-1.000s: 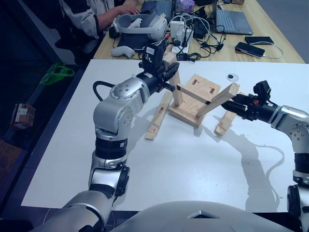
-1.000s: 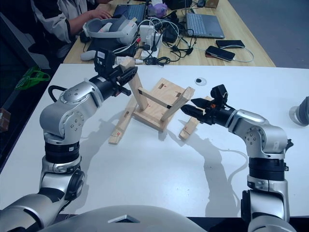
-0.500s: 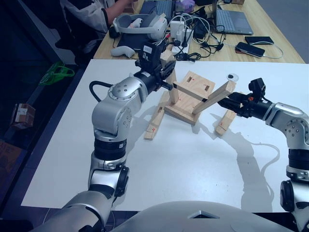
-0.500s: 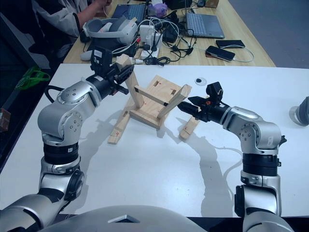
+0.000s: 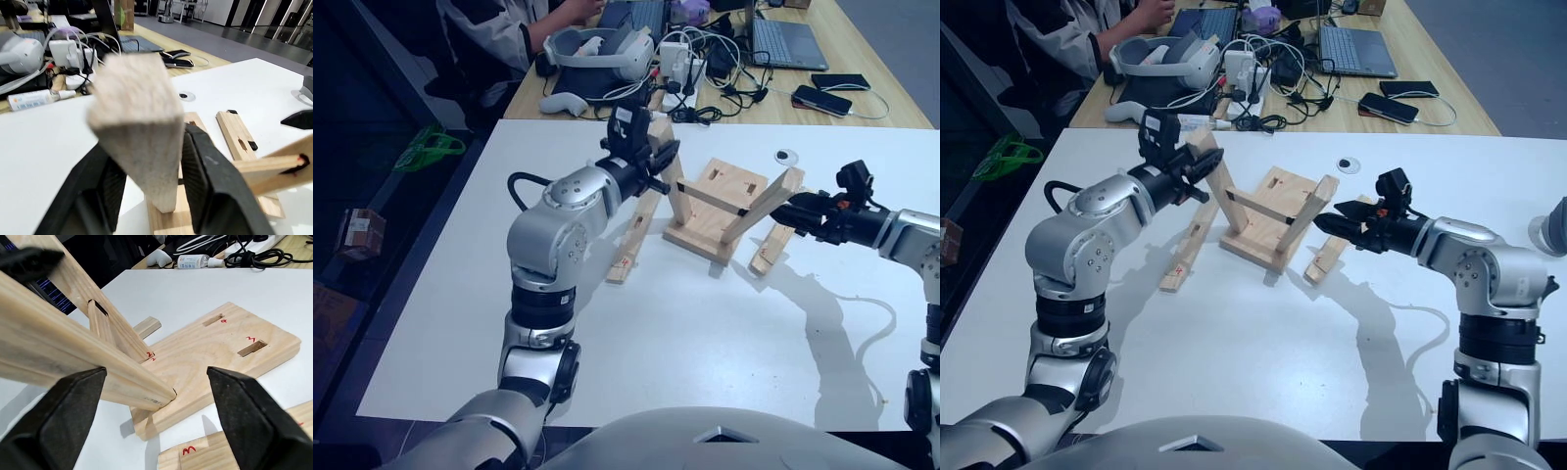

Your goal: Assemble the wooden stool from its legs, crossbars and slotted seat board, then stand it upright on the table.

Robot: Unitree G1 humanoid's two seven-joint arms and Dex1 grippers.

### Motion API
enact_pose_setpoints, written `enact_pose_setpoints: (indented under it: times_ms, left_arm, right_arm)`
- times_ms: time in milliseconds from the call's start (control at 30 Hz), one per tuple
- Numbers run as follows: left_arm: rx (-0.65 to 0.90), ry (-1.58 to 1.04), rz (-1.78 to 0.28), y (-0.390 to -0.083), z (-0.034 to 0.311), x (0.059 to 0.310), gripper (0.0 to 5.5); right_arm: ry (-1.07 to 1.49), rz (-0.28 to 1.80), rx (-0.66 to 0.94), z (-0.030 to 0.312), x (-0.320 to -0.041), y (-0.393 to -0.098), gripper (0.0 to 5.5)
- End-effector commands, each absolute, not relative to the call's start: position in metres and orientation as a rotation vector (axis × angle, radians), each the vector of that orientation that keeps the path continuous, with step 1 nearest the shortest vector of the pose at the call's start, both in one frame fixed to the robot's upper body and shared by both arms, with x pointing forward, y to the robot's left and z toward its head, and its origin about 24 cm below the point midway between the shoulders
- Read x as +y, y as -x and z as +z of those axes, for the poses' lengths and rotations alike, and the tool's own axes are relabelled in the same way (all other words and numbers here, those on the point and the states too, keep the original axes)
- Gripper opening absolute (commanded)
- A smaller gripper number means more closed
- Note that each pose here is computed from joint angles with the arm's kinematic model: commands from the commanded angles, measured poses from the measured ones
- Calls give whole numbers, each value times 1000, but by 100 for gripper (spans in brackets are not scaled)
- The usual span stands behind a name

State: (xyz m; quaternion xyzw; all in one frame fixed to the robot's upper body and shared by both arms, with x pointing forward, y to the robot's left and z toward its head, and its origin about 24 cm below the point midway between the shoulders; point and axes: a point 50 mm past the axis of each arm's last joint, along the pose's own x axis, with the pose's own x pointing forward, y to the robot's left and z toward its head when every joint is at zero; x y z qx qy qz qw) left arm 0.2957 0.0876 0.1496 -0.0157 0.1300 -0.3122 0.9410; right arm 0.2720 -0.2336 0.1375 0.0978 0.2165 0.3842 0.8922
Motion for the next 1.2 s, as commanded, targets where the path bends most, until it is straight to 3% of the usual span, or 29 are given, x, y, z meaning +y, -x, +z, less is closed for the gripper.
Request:
enact_pose_setpoints:
  times_ms: [33,333,600,867,1200]
  left_arm:
    - [324,67,-812,-284,144,61,220]
    - [311,49,-703,-299,147,79,237]
    - [266,62,-635,-309,153,91,237]
    - [252,36,-631,-309,156,112,345]
    - [53,155,-598,-323,223,160,345]
  right_arm:
    - [-216,932,351,155,-216,-271,383]
    - [-197,952,416,143,-221,-260,383]
    - [-1,1054,544,119,-215,-236,383]
    - [24,1059,535,117,-213,-240,383]
    - [34,1167,447,118,-170,-263,383]
